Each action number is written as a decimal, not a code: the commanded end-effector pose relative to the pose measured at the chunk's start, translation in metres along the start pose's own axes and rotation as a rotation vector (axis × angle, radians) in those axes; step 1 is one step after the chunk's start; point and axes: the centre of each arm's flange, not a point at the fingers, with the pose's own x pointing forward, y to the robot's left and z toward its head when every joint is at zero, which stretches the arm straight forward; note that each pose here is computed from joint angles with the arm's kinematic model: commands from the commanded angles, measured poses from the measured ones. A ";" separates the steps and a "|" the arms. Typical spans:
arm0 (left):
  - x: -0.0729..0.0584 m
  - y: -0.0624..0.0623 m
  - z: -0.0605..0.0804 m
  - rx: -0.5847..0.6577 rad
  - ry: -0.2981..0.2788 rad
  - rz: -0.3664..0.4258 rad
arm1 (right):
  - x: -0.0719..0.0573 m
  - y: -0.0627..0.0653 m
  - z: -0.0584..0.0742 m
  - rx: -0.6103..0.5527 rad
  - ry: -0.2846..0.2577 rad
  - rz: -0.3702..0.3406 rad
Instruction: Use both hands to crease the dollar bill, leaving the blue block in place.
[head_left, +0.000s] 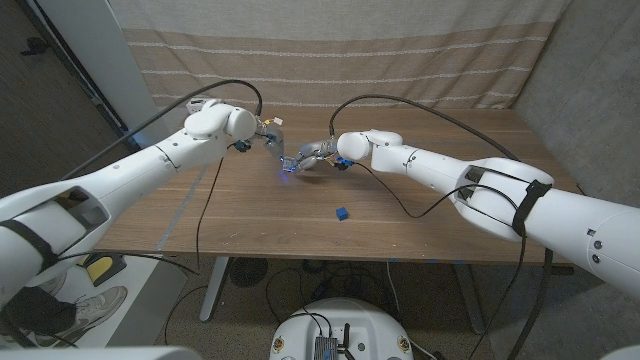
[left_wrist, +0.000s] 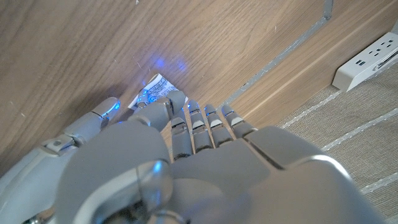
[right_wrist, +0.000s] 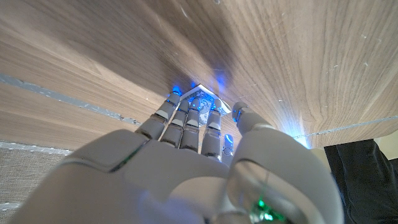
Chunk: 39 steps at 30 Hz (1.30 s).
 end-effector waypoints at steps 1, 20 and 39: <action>0.013 -0.013 0.012 0.006 -0.023 -0.023 | -0.001 0.001 0.001 -0.009 0.012 0.005; 0.025 -0.023 0.024 -0.037 -0.075 -0.053 | -0.003 0.003 0.002 -0.018 0.014 0.012; 0.030 -0.032 0.026 -0.020 -0.052 -0.110 | -0.005 0.006 0.004 -0.031 0.021 0.013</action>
